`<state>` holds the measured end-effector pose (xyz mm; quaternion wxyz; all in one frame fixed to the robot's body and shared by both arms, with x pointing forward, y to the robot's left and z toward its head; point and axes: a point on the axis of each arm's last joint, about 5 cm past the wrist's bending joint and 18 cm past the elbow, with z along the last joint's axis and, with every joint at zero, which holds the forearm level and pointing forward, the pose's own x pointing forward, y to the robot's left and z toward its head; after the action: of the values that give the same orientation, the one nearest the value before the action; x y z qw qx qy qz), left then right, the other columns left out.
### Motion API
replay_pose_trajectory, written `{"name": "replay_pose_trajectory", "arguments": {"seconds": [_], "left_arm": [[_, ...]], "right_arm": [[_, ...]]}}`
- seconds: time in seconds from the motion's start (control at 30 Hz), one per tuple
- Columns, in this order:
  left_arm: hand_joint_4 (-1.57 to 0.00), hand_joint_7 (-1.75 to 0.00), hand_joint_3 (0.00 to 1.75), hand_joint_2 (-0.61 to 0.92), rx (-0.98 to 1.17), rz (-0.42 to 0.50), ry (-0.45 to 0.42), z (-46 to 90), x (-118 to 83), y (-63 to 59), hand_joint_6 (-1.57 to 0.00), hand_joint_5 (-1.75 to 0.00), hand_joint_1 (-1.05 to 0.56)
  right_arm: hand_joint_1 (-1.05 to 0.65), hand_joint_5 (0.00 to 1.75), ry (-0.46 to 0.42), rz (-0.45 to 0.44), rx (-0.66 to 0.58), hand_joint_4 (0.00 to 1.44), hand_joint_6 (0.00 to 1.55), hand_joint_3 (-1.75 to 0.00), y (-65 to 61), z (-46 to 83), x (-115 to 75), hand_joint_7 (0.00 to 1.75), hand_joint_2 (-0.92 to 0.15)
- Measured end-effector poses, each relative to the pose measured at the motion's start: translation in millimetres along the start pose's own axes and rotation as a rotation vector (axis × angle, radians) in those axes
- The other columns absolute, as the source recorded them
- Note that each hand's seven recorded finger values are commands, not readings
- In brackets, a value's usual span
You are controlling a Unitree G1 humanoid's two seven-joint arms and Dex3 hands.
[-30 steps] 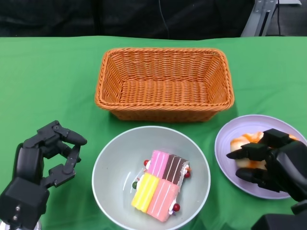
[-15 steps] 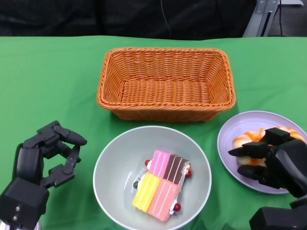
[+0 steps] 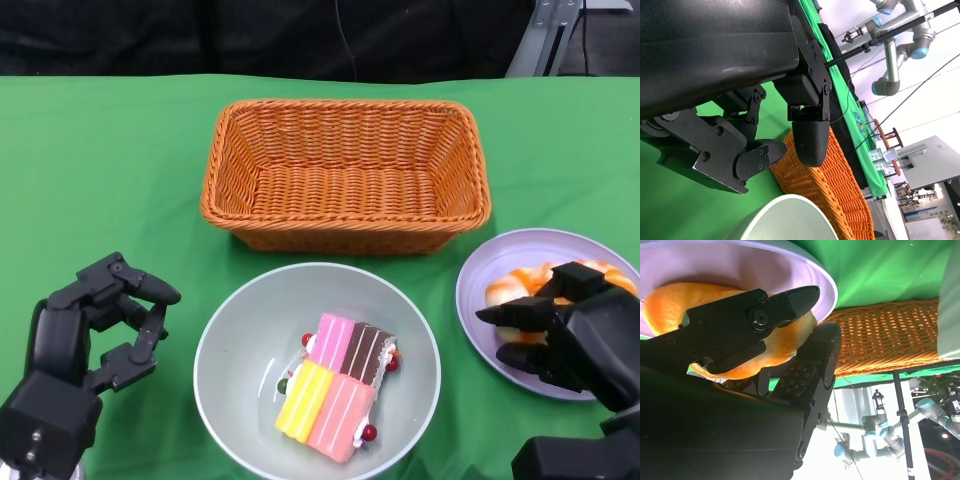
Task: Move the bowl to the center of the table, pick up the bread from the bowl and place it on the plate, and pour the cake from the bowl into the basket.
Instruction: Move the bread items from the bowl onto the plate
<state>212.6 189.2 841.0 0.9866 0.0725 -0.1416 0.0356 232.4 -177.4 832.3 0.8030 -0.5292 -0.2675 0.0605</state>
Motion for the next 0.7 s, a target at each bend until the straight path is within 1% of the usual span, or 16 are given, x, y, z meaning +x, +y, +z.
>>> {"name": "replay_pose_trajectory", "arguments": {"seconds": [0.27, 0.3, 0.33, 0.37, 0.43, 0.5, 0.63, 0.7], "left_arm": [[-0.81, -1.17, 0.84, 0.64, 0.0, 0.0, -0.009, 0.2, 0, 0.0, -0.82, -1.43, 0.01], [-0.81, -1.18, 0.84, 0.64, 0.0, -0.001, -0.009, 0.2, 0, -0.1, -0.83, -1.43, 0.01], [-0.8, -1.18, 0.84, 0.64, 0.0, -0.001, -0.009, 0.2, 0, 0.0, -0.82, -1.42, 0.01], [-0.8, -1.19, 0.84, 0.64, 0.0, -0.001, -0.009, 0.1, 0, 0.1, -0.82, -1.42, 0.01], [-0.8, -1.19, 0.84, 0.65, 0.0, -0.002, -0.007, -0.1, 0, -0.2, -0.82, -1.42, 0.02], [-0.8, -1.19, 0.84, 0.65, 0.0, -0.004, -0.004, -0.5, 0, -0.4, -0.82, -1.42, 0.02], [-0.8, -1.18, 0.84, 0.65, 0.001, -0.003, 0.001, -1.2, -1, 0.0, -0.82, -1.42, 0.01], [-0.8, -1.18, 0.83, 0.65, 0.001, -0.003, 0.001, -1.2, -1, 0.0, -0.81, -1.43, 0.01]], "right_arm": [[-0.38, 0.81, -0.002, -0.005, -0.01, 0.79, 1.03, 0.0, -0.4, 0.8, 0.5, 0.01, -0.89], [-0.48, 0.81, -0.001, -0.009, -0.018, 0.65, 0.98, -0.03, -0.9, 1.6, 0.5, 0.01, -0.91], [-0.54, 0.86, -0.004, -0.018, -0.023, 0.5, 0.94, -0.04, -1.8, 4.5, 0.5, 0.0, -0.92], [-0.56, 0.88, -0.015, -0.026, -0.019, 0.44, 0.93, -0.04, -2.7, 8.9, 1.1, 0.0, -0.92], [-0.59, 0.89, -0.046, -0.035, -0.001, 0.39, 0.92, -0.05, -4.8, 19.9, 3.0, 0.0, -0.92], [-0.61, 0.89, -0.053, -0.03, 0.002, 0.39, 0.92, -0.06, -6.7, 26.1, 3.1, 0.0, -0.92], [-0.68, 0.89, -0.037, 0.003, -0.014, 0.4, 0.93, -0.11, -11.8, 34.1, 2.0, 0.01, -0.92], [-0.72, 0.81, -0.027, 0.018, -0.024, 0.44, 0.94, -0.14, -14.6, 37.9, 1.7, 0.01, -0.92]]}}
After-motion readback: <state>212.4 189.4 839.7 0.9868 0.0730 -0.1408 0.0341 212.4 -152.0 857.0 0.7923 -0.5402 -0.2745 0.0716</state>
